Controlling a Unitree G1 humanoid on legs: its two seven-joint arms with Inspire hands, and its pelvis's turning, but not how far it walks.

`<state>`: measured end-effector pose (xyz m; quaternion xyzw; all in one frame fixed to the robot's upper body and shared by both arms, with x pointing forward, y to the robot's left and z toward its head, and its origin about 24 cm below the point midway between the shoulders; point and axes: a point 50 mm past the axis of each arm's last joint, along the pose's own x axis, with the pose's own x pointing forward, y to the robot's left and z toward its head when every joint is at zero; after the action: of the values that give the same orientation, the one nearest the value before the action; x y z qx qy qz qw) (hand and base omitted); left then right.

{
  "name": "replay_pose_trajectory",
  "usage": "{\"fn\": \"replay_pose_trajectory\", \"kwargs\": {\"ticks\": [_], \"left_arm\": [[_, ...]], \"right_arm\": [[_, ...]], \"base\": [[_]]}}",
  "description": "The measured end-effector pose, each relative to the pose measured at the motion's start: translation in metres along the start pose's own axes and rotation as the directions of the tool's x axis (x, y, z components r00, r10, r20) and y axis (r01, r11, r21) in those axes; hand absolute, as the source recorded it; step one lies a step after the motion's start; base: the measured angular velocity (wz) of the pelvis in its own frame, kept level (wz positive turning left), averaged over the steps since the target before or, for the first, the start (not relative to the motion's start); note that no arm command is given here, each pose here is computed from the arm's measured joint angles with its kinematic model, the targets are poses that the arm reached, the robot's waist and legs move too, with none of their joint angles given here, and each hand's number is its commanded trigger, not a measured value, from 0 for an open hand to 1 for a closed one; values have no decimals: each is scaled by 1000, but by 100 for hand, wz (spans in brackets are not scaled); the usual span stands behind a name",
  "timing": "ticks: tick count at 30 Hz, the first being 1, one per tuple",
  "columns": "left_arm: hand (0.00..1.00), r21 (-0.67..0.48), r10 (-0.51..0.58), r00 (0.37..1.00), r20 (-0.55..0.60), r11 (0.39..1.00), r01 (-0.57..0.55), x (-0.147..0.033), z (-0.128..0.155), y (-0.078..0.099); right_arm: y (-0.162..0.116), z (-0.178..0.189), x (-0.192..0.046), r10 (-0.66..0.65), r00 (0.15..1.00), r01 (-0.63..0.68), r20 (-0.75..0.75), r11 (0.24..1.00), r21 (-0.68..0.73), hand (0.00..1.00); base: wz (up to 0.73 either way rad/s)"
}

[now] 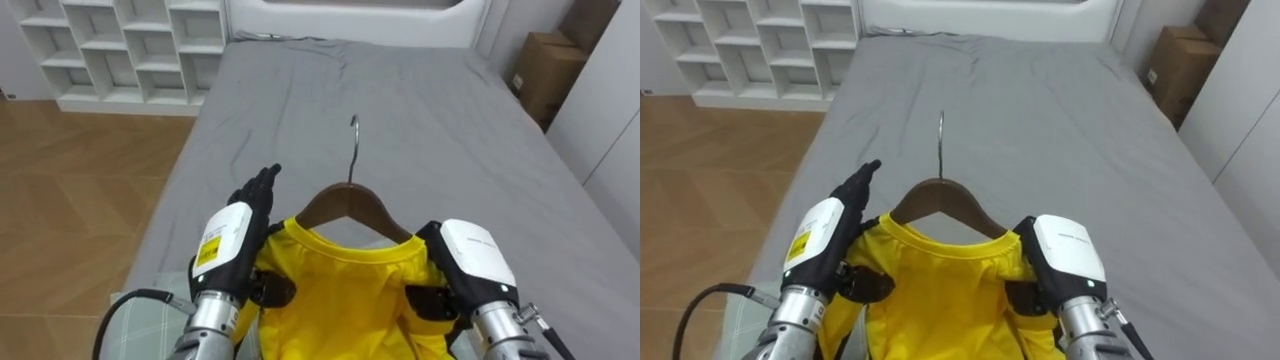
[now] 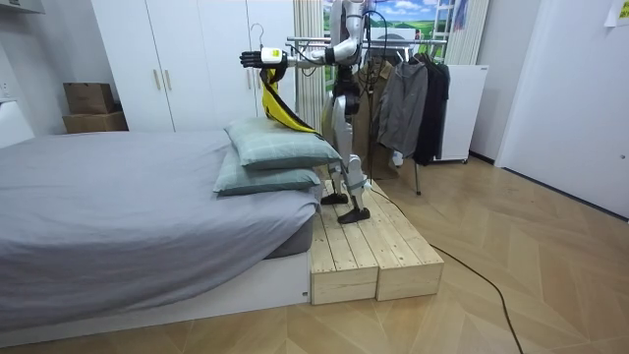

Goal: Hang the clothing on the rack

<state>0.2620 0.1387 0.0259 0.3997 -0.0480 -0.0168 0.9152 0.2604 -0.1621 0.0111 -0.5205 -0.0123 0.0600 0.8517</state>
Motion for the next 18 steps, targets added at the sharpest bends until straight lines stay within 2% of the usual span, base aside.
{"fn": "replay_pose_trajectory", "kwargs": {"ticks": [9, 18], "left_arm": [[0, -2, -15, 1000, -18, 1000, 15, -4, -4, -1], [0, -2, 18, 999, -38, 1000, -18, -3, -9, 6]], "right_arm": [[-8, -16, -2, -59, 996, 59, -65, 998, 5, 100], [-17, -21, -2, -144, 986, 145, -85, 989, 1, 100]], "base": [[-2], [0]]}}
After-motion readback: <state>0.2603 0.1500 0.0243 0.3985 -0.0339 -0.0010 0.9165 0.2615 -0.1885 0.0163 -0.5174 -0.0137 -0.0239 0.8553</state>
